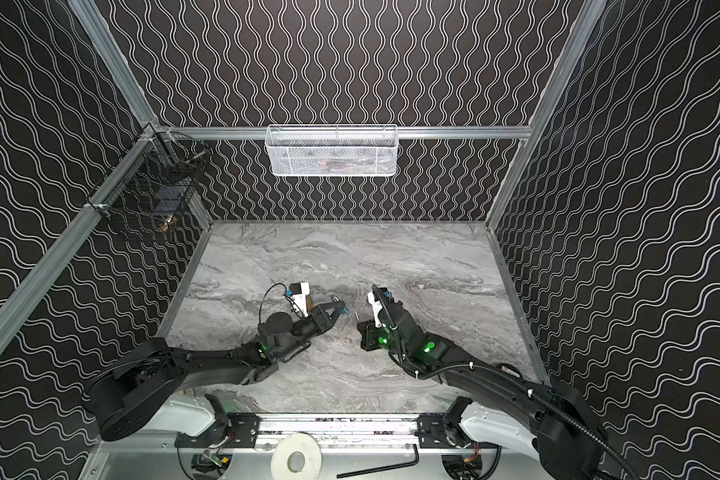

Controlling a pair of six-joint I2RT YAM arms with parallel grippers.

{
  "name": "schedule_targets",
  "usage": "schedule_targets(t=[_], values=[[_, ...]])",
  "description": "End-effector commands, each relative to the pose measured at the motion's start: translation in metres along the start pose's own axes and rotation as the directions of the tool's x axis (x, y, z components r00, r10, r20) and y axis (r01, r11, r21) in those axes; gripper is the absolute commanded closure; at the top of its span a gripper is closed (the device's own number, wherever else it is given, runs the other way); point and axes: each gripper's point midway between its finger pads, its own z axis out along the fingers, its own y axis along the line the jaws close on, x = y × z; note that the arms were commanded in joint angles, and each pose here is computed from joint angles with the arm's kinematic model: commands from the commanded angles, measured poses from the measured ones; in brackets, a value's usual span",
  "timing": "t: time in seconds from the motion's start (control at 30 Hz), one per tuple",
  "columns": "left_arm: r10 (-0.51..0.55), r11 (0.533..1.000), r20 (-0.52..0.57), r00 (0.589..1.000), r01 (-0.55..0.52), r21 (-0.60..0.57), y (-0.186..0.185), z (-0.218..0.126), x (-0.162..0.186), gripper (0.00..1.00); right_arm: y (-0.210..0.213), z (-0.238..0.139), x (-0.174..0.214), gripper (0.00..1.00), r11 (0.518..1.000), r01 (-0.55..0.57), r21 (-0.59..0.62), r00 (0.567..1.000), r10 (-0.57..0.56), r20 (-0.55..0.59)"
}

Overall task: Unlock with the key
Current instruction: 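Carry the blue padlock toward the key while the right gripper raises it, then hold the padlock keyhole toward the key tip while the right gripper aligns it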

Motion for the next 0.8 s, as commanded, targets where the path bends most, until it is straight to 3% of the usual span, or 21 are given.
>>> schedule_targets(t=[0.0, 0.77], values=[[-0.012, 0.996, 0.028, 1.0, 0.01, 0.09, -0.022, 0.0, -0.009, 0.95, -0.002, 0.0, 0.0, 1.0, 1.0, -0.008, 0.024, 1.0, 0.008, -0.003], [0.009, 0.998, -0.011, 1.0, -0.008, 0.059, -0.018, 0.007, -0.003, 0.96, 0.017, 0.001, -0.008, 1.0, 0.998, 0.062, -0.005, 0.998, -0.062, -0.012]])
